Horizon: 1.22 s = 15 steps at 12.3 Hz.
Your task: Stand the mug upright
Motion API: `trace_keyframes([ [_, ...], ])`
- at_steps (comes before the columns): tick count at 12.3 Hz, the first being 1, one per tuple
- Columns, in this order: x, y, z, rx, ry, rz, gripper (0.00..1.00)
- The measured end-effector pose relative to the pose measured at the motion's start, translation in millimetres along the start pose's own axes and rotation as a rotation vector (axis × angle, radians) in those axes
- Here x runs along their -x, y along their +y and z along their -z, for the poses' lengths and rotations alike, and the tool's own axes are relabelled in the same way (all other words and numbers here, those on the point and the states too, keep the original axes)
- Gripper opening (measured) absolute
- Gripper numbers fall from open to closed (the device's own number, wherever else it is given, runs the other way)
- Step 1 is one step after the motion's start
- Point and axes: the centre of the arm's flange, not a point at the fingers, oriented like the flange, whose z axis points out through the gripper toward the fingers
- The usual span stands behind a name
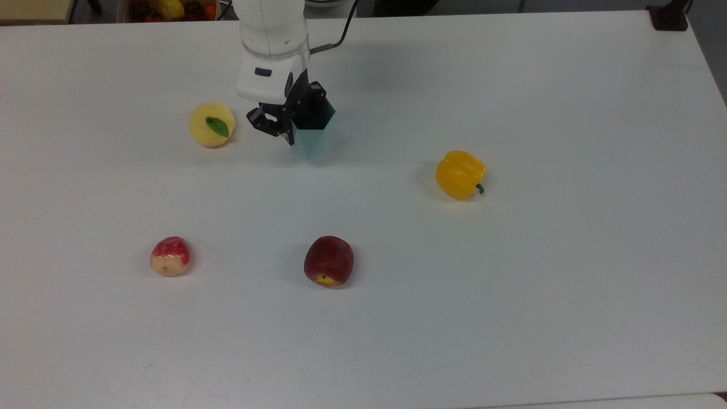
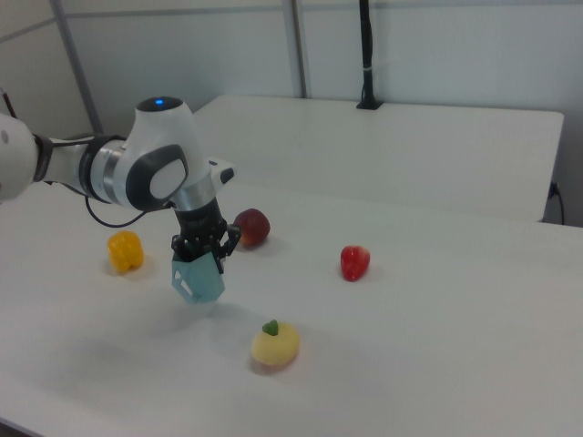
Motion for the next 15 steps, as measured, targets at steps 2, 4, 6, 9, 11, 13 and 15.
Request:
trace_keyframes([
  [2,0,1,-14,-0.014,0.028,-0.019,0.09],
  [4,0,2,-29,-0.035,0.033,-0.037,0.09],
  [6,1,3,-39,-0.053,0.028,-0.050,0.09],
  [9,1,3,-42,-0.061,0.028,-0.057,0.11],
  [11,0,3,-42,-0.061,0.030,-0.057,0.40],
  [13,-5,5,-35,-0.055,0.046,-0.082,0.68],
  [15,-16,9,-14,-0.040,0.077,-0.116,0.97],
])
